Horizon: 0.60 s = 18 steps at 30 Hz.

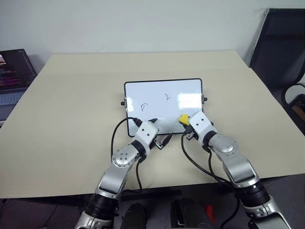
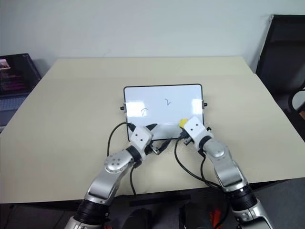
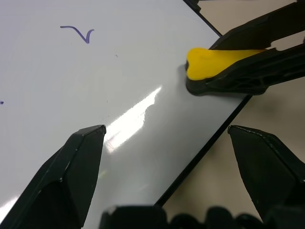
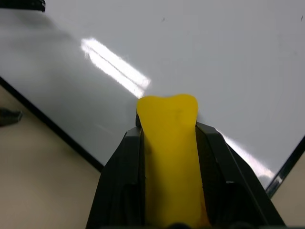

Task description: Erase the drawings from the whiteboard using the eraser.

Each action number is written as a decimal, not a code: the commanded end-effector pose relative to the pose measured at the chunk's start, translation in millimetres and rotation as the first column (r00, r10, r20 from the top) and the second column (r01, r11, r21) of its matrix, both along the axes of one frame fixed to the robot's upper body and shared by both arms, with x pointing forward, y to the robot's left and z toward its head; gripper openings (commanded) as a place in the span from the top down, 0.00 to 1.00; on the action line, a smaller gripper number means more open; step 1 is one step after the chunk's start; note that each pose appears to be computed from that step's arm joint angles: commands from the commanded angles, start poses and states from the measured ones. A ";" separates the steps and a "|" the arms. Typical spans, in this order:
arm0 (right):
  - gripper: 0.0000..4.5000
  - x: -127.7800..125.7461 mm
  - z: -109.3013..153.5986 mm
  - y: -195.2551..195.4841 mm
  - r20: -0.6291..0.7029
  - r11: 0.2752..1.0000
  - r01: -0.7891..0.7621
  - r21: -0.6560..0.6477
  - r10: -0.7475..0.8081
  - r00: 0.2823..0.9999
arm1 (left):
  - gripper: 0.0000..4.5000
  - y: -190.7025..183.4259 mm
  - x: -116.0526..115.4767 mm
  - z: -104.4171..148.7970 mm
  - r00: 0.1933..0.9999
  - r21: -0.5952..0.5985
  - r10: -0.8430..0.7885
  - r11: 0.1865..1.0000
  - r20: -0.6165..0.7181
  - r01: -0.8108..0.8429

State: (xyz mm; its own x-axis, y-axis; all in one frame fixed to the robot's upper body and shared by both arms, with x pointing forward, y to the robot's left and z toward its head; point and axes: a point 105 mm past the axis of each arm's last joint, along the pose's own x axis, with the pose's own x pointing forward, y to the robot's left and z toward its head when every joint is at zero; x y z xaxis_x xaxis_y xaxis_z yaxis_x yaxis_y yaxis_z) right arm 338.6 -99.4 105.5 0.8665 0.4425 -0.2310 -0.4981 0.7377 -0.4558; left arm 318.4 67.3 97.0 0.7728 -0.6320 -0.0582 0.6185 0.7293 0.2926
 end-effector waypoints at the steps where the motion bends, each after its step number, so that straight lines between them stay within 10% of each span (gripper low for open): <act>1: 0.75 -2.5 -13.8 -27.1 -0.053 0.996 0.087 -0.035 -0.089 0.995 | 0.00 -2.7 -3.5 17.3 0.998 -0.021 -0.012 1.000 0.062 0.013; 18: 0.75 -1.5 29.5 -41.8 0.145 0.966 0.135 0.222 -0.170 0.975 | 0.00 -11.3 -3.3 17.3 0.998 -0.021 -0.041 0.999 0.056 0.042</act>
